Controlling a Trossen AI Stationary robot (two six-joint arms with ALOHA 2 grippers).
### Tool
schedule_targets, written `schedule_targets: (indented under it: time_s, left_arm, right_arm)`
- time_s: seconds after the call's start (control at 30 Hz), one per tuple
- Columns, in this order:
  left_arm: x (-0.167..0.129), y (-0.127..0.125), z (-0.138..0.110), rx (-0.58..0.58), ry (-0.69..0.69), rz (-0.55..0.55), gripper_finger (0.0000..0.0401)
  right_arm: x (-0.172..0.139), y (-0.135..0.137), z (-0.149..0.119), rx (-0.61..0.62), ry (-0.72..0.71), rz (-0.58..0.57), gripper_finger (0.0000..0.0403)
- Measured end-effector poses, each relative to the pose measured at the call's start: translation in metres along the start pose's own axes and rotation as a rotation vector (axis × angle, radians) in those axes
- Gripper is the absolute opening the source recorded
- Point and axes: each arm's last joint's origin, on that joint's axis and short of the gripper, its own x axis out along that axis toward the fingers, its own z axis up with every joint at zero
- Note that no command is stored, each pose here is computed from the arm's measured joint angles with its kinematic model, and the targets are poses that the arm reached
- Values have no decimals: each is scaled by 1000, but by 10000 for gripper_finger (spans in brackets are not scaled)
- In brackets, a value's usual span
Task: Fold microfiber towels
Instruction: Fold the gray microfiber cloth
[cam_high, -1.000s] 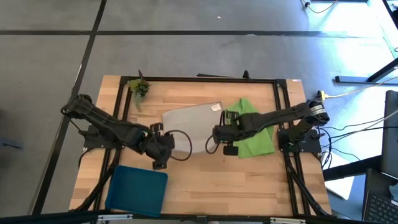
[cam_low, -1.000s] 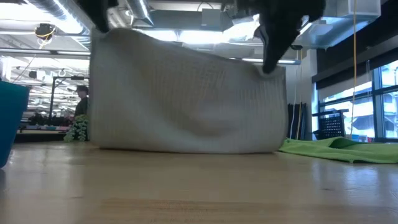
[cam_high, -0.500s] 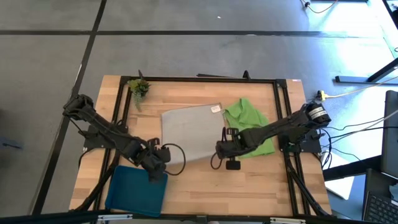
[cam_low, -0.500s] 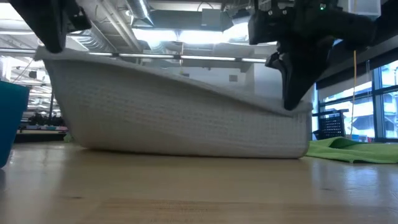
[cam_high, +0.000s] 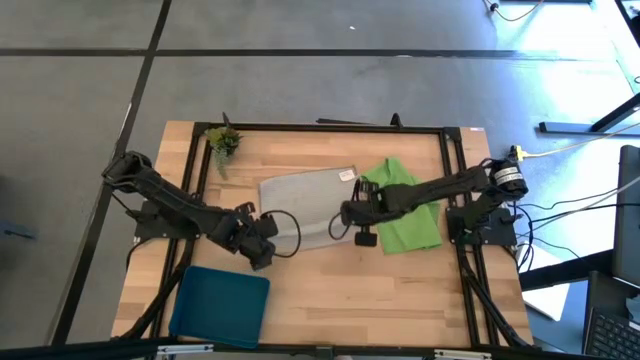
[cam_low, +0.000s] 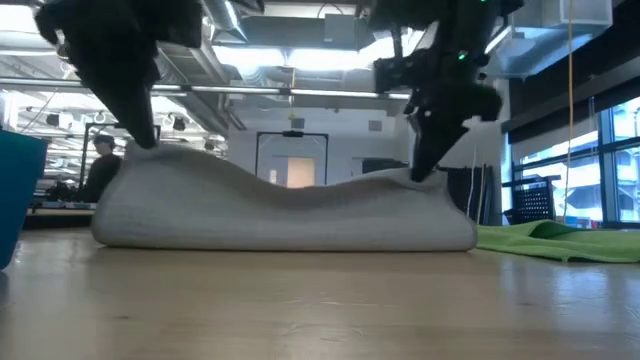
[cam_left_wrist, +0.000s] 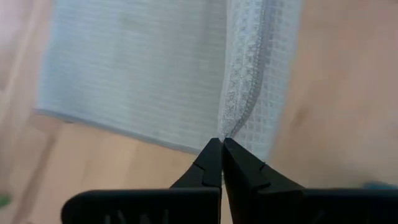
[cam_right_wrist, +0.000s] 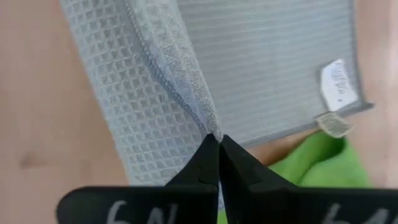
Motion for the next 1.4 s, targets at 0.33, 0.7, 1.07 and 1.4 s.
schedule_targets:
  time_s: [0.33,0.7,1.07,1.4]
  left_arm:
    - [29,30,-2,-74,-16,203,0]
    - [49,52,1,-125,-60,330,0]
    - [70,74,2,-173,-101,404,0]
    - [75,82,10,-168,-114,403,0]
  right_arm:
    - [16,-55,7,48,-12,-80,0]
    - [50,-91,11,71,3,-123,0]
    - [60,-116,9,105,0,-156,0]
    - [73,-123,7,113,23,-145,36]
